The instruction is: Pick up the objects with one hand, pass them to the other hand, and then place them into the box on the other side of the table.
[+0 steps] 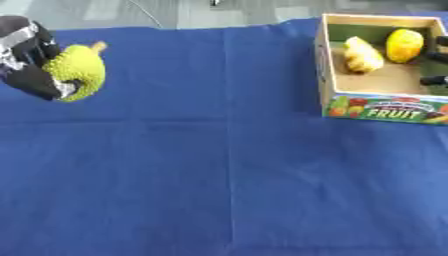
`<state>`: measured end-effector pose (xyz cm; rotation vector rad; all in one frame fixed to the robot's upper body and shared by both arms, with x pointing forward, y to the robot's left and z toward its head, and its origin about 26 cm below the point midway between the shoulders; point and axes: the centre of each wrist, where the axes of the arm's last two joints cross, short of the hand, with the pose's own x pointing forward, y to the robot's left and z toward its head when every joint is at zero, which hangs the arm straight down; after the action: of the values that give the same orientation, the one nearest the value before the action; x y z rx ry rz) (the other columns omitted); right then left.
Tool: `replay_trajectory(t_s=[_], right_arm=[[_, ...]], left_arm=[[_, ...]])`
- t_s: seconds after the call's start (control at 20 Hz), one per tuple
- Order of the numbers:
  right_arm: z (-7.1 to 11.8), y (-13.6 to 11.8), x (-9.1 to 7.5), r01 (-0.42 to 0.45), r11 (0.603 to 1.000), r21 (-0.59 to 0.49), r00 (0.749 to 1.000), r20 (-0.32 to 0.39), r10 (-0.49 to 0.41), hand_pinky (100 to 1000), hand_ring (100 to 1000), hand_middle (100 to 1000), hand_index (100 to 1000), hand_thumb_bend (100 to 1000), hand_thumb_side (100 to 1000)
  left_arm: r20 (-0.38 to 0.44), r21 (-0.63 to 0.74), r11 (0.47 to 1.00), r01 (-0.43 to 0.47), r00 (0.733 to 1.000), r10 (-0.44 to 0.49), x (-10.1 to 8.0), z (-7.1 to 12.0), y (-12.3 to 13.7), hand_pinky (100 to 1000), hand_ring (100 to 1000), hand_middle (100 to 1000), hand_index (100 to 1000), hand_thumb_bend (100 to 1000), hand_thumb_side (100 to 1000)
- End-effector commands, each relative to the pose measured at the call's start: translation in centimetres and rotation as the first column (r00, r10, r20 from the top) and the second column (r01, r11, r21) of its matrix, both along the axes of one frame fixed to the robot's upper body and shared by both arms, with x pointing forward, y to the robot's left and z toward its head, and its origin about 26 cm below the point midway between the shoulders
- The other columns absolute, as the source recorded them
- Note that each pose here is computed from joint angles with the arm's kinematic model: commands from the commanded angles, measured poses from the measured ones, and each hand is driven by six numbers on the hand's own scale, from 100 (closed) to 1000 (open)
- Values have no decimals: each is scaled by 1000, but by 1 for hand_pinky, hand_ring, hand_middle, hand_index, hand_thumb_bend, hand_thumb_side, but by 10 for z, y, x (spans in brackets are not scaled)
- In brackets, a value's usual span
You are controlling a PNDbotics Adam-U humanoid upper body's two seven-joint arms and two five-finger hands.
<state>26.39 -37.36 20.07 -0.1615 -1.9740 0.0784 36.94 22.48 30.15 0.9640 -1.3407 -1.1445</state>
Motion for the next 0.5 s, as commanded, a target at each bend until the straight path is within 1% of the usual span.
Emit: replay_trajectory(t_s=[0.05,0.1,0.2,0.5], right_arm=[[13,-1,-2,-6,1000,-29,999,35,7,623,862,852,961,100,632],[13,-1,-2,-6,1000,-29,999,35,7,624,862,852,961,100,632],[14,-1,-2,-7,1000,-29,999,36,8,624,862,852,961,100,630],[20,0,0,-33,999,-42,998,52,35,625,862,852,960,100,611]], left_arm=[[59,-10,999,-35,998,35,-12,21,7,612,557,465,394,304,100],[75,-16,999,-27,997,29,-16,23,6,607,551,459,386,305,100],[107,-34,999,-5,994,8,-22,28,3,598,542,453,372,335,100],[203,-143,987,75,978,-45,-38,33,-11,561,499,423,341,300,100]])
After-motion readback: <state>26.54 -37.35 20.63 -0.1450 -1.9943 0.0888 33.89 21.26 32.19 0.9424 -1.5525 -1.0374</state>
